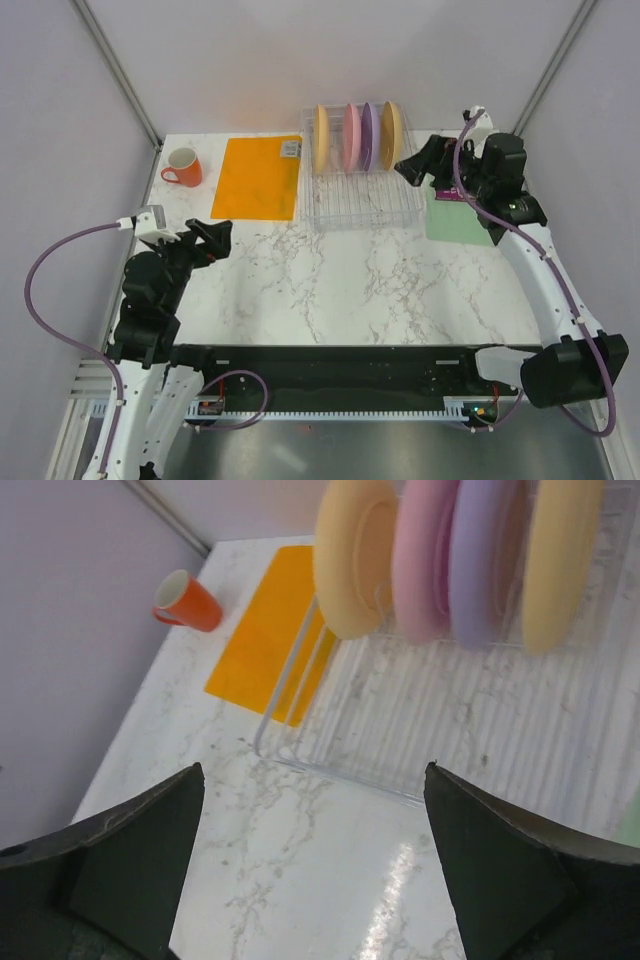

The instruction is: Unload the plates from the dish rack

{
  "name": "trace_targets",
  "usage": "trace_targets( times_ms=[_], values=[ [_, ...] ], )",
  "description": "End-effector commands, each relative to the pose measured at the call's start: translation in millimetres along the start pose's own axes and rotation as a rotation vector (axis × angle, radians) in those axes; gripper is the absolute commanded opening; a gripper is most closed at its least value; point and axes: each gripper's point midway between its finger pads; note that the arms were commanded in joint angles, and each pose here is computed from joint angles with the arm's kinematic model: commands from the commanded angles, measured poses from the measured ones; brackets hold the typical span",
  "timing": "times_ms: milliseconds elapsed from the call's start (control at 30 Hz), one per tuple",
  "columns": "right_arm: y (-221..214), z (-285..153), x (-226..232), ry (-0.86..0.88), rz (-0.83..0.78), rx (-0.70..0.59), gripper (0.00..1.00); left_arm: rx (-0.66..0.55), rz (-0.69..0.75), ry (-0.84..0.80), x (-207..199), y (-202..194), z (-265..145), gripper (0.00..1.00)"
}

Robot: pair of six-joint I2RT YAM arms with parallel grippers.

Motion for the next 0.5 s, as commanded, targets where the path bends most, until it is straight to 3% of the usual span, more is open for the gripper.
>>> trace_targets(
  times_ms=[0,67,133,167,200,233,300,333,400,467],
  values=[
    [66,14,63,0.377,0.076,-0.187,0.98,-0.019,-0.062,0.022,-4,11,-12,1.00],
    [60,44,64,0.482,0.182,-0.146,0.98,-0.023,-0.115,0.055,0,10,-14,1.00],
    [67,86,61,0.476,0.185,-0.103,0.98,-0.016,-0.118,0.050,-1,9,-14,1.00],
    [63,104,56,0.402,0.135,-0.056,0.98,0.005,-0.106,0.043,-2,5,-14,1.00],
    [29,127,44,0.176,0.127,0.090,0.98,0.010,-0.086,0.046,-1,6,-14,1.00],
    [57,143,46,0.120,-0.053,0.046,0.98,0.015,-0.080,0.062,2,4,-14,1.00],
    [78,154,60,-0.005,-0.150,0.037,0.98,0.021,-0.057,0.092,10,1,-13,1.00],
    [53,182,49,-0.052,-0.191,0.101,0.98,0.021,-0.051,0.106,14,0,-12,1.00],
    [60,193,57,-0.129,-0.245,0.090,0.98,0.027,-0.044,0.124,19,-4,-10,1.00],
    [38,216,56,-0.162,-0.296,0.123,0.98,0.026,-0.041,0.140,23,-5,-8,1.00]
  ],
)
Point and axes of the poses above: each gripper's point midway between its finger pads, its own z axis out along the fingers, its own x axis along the line the jaws close on, y = z × x, and after that the axes turned 11 degrees about -z, right-handed
